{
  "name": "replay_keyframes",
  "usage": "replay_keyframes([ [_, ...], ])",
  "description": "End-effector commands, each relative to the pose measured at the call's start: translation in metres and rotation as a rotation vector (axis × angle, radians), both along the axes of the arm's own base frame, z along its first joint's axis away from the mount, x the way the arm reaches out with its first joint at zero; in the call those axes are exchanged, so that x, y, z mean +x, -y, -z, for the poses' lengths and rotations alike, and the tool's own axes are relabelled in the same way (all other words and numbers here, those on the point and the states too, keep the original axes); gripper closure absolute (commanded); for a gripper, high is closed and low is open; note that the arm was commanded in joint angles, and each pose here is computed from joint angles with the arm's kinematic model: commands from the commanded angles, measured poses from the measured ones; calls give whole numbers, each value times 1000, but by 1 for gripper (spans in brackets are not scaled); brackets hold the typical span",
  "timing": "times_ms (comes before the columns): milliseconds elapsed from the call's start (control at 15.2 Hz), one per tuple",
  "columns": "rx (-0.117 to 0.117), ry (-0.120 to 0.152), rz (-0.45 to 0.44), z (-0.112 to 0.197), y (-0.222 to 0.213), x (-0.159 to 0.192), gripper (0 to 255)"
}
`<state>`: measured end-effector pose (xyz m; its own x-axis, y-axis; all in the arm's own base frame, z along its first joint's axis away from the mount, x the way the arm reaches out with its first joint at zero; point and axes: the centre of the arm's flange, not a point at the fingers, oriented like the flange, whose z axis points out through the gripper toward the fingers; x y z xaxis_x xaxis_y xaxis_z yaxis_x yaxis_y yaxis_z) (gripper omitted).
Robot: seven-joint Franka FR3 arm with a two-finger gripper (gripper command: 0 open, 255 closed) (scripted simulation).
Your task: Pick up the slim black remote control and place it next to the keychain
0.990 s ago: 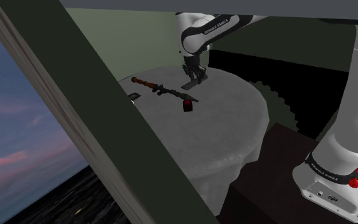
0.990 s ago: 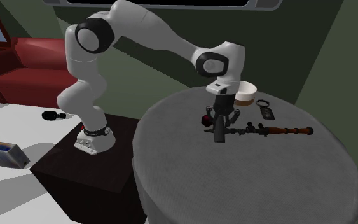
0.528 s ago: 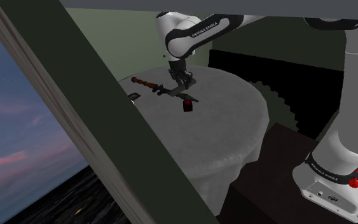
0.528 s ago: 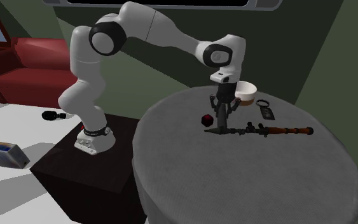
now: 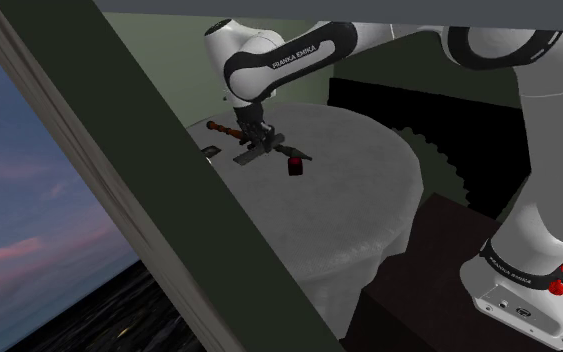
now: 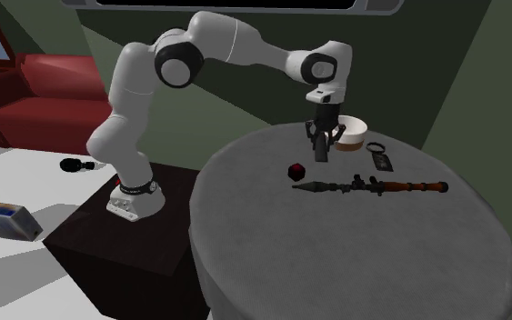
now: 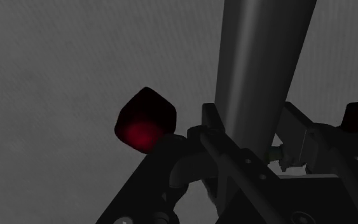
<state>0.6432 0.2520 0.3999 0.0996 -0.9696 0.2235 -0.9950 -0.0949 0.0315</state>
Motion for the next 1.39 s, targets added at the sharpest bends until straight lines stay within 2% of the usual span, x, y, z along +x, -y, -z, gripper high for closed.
replay_keyframes([
  [0,0,0,1,0,-27,1,255],
  [198,0,0,1,0,-69,3,255],
  [1122,0,0,1,74,-69,3,255],
  [1320,0,0,1,79,-69,3,255],
])
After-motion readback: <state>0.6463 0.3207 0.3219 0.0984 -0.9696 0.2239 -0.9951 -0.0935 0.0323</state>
